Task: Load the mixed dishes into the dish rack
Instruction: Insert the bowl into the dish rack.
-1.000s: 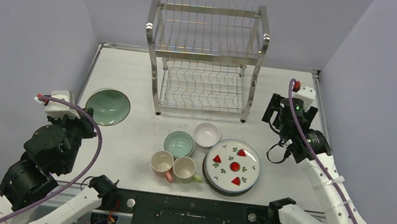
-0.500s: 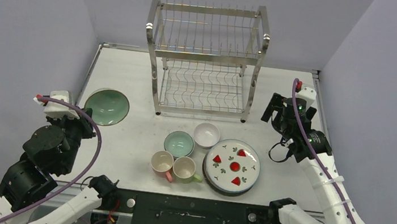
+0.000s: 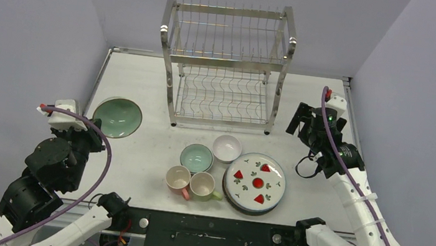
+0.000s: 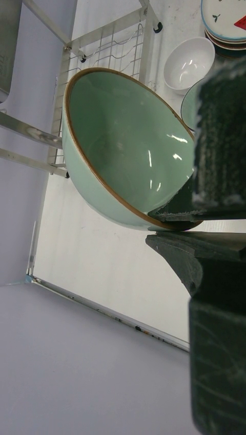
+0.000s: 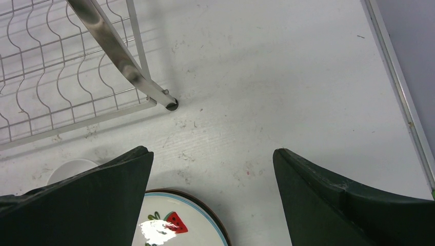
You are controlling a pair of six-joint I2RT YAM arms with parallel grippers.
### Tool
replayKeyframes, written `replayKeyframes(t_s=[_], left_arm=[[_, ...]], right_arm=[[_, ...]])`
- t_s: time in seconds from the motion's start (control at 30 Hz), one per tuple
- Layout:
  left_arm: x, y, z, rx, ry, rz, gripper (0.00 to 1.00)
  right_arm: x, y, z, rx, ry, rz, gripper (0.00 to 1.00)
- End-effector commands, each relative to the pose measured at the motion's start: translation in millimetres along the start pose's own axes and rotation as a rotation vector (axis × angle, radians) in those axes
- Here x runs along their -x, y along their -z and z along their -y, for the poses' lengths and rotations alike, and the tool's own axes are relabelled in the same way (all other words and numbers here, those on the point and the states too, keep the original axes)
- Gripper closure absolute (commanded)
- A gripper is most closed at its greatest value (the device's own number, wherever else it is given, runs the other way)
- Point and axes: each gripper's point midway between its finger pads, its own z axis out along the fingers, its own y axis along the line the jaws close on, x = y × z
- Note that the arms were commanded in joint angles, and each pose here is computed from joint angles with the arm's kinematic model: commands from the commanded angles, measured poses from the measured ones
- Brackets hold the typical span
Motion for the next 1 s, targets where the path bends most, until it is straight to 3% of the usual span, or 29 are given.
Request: replayKeyframes(t_s=[0.0,0.97], left_arm=[[41.7,8.1,2.6,-0.028,0.129,0.126,1.00],[41.0,6.7,9.2,-0.058,0.138,0.129,1.00]], right_arm=[[14.2,3.4,-5.3,0.028,-0.037,0.049,0.09],[17.1,9.3,-16.1,0.095,-0.066,0.057,0.09]])
